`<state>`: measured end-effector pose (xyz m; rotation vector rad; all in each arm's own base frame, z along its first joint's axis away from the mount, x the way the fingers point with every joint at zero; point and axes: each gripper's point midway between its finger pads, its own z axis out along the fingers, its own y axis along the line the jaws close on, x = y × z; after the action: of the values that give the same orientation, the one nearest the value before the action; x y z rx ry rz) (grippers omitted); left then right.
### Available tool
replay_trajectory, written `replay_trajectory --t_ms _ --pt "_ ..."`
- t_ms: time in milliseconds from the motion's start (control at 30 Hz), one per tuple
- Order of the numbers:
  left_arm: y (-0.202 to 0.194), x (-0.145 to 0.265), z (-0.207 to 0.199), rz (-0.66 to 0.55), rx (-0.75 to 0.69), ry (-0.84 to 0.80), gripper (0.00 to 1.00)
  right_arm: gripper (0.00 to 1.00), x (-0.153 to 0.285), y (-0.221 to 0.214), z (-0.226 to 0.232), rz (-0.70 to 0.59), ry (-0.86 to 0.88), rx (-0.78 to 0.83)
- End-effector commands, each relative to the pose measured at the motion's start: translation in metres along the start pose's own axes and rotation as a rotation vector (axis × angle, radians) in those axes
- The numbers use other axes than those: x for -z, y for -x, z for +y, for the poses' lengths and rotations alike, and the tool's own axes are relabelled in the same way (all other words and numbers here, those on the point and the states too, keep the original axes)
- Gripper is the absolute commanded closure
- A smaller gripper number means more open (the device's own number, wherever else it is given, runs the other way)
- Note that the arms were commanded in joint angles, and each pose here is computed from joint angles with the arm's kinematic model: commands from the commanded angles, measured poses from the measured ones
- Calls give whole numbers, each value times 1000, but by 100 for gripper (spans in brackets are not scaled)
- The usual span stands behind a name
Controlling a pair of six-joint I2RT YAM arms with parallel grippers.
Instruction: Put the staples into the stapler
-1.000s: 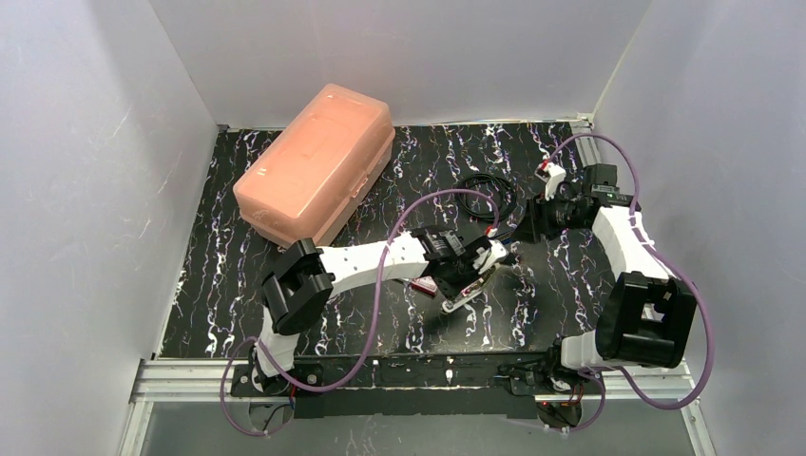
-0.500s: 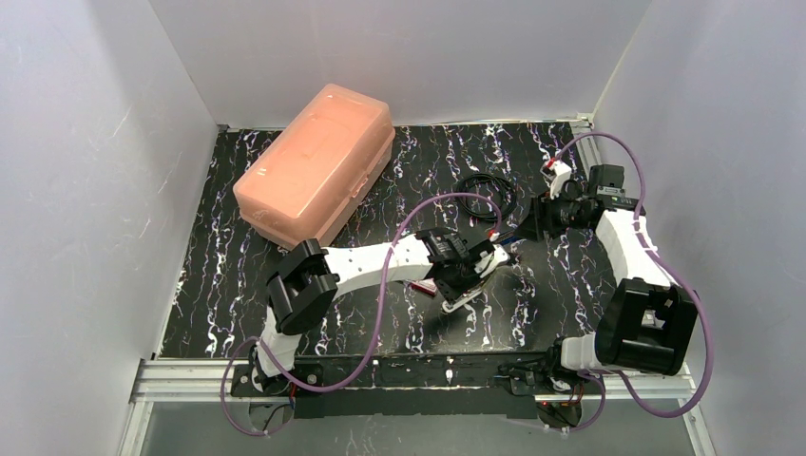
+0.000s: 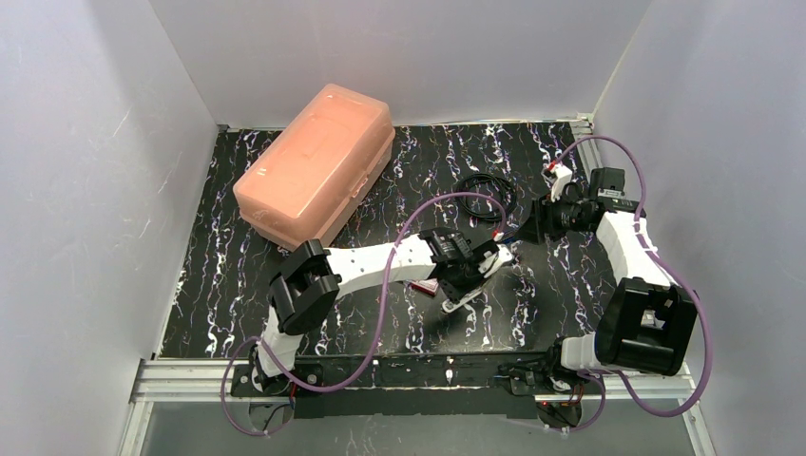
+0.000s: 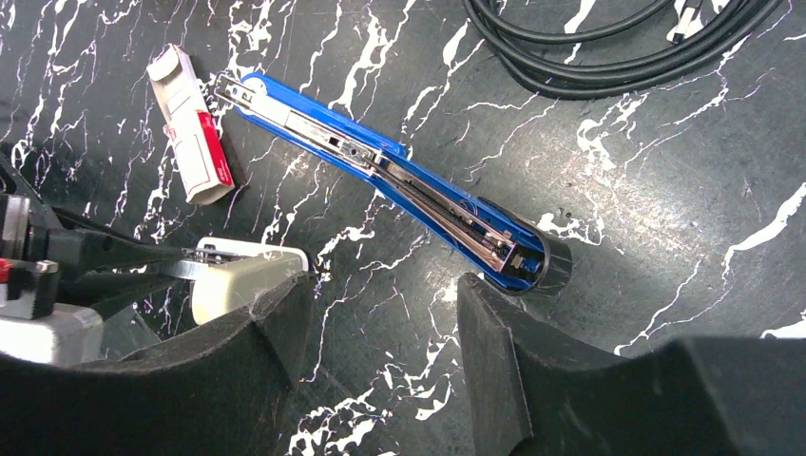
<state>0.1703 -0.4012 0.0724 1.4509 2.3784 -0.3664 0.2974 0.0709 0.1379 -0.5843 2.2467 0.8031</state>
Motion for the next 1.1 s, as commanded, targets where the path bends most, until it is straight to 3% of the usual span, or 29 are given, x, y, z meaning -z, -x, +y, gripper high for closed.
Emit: replay_trajectory --t_ms 0,1067 --pt "2 3 -1 16 3 8 92 36 5 8 4 -41 15 27" --pt "1 -2 2 40 20 30 92 36 6 4 5 -41 37 8"
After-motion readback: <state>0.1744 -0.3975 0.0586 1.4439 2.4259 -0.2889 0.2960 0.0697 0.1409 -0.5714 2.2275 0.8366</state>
